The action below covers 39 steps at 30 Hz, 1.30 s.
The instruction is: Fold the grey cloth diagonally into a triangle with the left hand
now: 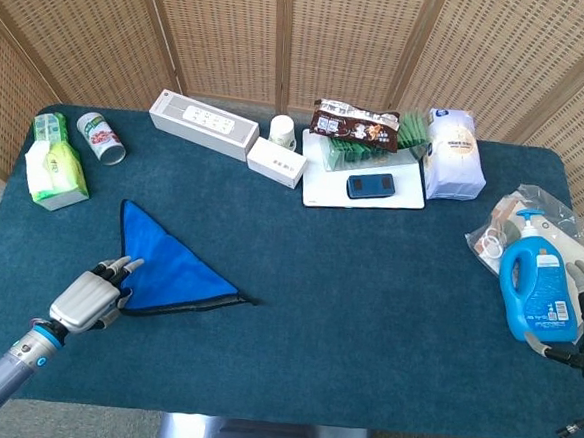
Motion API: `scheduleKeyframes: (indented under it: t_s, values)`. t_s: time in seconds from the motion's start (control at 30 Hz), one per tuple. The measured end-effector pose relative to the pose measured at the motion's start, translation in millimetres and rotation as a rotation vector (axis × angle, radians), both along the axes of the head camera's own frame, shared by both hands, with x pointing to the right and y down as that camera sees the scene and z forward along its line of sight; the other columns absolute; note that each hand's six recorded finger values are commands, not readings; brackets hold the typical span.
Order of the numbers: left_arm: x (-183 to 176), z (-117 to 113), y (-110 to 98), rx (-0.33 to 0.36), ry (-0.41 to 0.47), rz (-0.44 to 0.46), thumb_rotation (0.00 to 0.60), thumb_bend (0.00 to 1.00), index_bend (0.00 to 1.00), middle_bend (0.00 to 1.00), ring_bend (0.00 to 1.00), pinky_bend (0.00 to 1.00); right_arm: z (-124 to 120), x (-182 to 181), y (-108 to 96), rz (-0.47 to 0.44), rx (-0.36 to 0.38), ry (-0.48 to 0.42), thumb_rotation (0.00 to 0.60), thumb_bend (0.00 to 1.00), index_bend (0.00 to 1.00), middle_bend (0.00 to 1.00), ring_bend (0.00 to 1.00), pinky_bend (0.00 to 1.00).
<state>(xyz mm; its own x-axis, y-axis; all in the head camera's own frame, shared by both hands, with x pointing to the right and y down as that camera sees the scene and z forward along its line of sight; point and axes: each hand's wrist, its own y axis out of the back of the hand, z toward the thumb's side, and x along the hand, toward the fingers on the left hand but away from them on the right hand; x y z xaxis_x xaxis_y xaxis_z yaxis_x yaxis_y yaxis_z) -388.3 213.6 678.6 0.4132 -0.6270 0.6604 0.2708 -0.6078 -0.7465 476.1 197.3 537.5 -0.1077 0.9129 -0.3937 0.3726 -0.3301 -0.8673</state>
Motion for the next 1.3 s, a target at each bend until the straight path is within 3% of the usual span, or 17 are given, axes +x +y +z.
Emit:
scheduleKeyframes:
  t_s: [0.47, 0.57, 0.6, 0.73, 0.8, 1.03, 1.3]
  values:
    - [3, 5, 2, 0.008, -0.022, 0.040, 0.600, 0.54, 0.68, 0.00, 0.00, 0.18, 0, 0, 0, -0.001, 0.002, 0.005, 0.600, 0.05, 0.00, 0.00, 0.00, 0.00]
    - [4, 5, 3, 0.006, -0.022, 0.052, 0.600, 0.54, 0.51, 0.00, 0.00, 0.17, 0, 0, 0, -0.002, 0.001, 0.006, 0.600, 0.05, 0.00, 0.00, 0.00, 0.00]
    - [4, 5, 3, 0.002, -0.023, 0.055, 0.600, 0.54, 0.39, 0.00, 0.00, 0.16, 0, 0, 0, -0.002, 0.002, 0.006, 0.600, 0.05, 0.00, 0.00, 0.00, 0.00]
    - [2, 3, 3, -0.014, -0.021, 0.057, 0.600, 0.54, 0.10, 0.00, 0.00, 0.11, 0, 0, 0, -0.001, 0.003, 0.005, 0.600, 0.05, 0.00, 0.00, 0.00, 0.00]
    - [0, 1, 3, -0.024, -0.017, 0.054, 0.600, 0.54, 0.03, 0.00, 0.00, 0.10, 0, -1, 0, -0.003, 0.001, 0.006, 0.600, 0.05, 0.00, 0.00, 0.00, 0.00]
    - [-1, -4, 1, -0.018, -0.013, 0.054, 0.600, 0.53, 0.00, 0.00, 0.00, 0.10, 0, -2, 1, -0.009, 0.001, 0.007, 0.600, 0.05, 0.00, 0.00, 0.00, 0.00]
    - [-2, -23, -16, 0.086, 0.044, -0.006, 0.600, 0.51, 0.00, 0.00, 0.00, 0.09, 0, -4, 2, -0.017, 0.001, 0.004, 0.600, 0.05, 0.00, 0.00, 0.00, 0.00]
